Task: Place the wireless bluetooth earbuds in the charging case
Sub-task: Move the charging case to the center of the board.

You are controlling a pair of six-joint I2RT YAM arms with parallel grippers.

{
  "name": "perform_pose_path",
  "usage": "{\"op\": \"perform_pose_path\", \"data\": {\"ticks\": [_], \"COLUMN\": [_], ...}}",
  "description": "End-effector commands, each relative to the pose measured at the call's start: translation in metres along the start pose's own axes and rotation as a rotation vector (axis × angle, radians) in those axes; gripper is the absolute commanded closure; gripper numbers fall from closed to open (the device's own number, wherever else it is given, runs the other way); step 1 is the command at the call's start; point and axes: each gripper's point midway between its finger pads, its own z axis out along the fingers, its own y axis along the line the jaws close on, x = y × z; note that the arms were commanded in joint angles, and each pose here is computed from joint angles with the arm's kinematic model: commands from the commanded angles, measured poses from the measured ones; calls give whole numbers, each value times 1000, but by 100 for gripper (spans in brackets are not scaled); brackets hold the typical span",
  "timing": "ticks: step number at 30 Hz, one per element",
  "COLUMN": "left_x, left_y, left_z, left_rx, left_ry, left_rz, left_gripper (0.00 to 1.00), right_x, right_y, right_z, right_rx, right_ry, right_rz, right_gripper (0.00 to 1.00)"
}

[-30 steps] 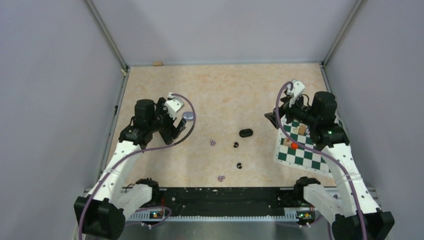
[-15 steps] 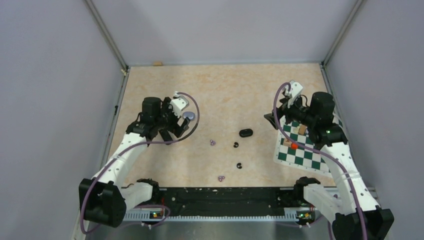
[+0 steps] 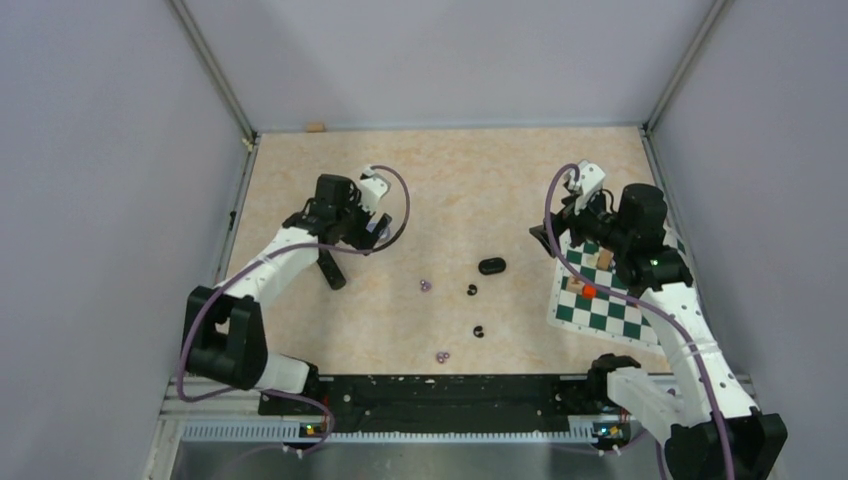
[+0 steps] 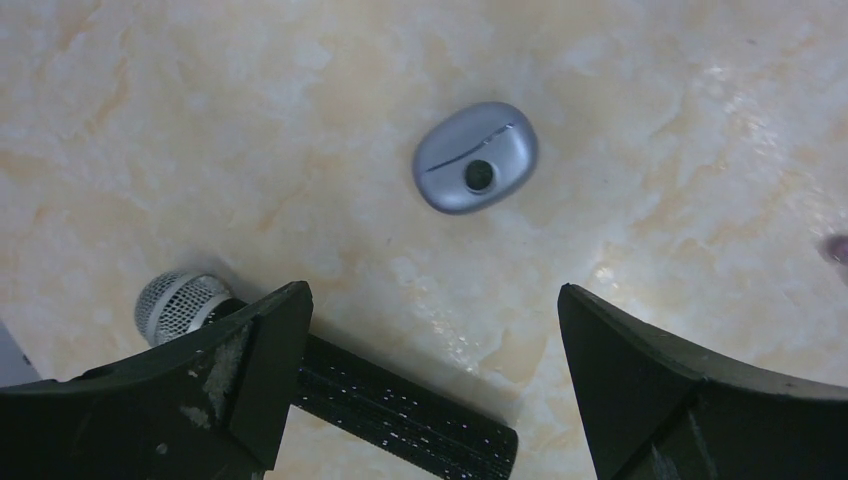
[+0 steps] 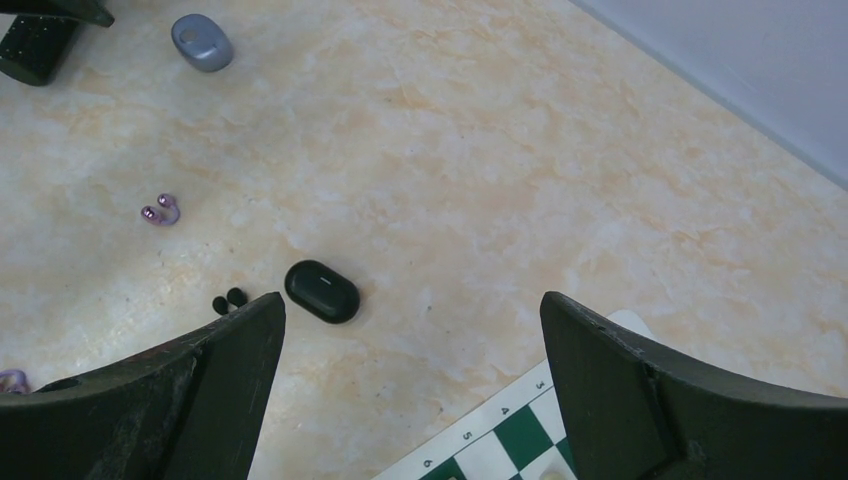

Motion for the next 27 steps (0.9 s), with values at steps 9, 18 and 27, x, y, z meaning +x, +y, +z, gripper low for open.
{"op": "perform_pose_path", "data": {"ticks": [9, 18, 27], "left_x": [-23, -2, 6], "left_y": [9, -6, -10], "left_z": [30, 46, 56], "left_rx": [1, 50, 66], "left_ry": [98, 177, 206], "left_rz": [-223, -284, -306], "left_gripper": [1, 1, 1], "right_x": [-13, -13, -13], "right_y": [-5, -6, -6], "right_z": [-1, -2, -2], "right_rx": [34, 39, 41], "right_ry": [-45, -46, -48], "right_rz": [-39, -48, -50], "right_gripper": [3, 3, 4]}}
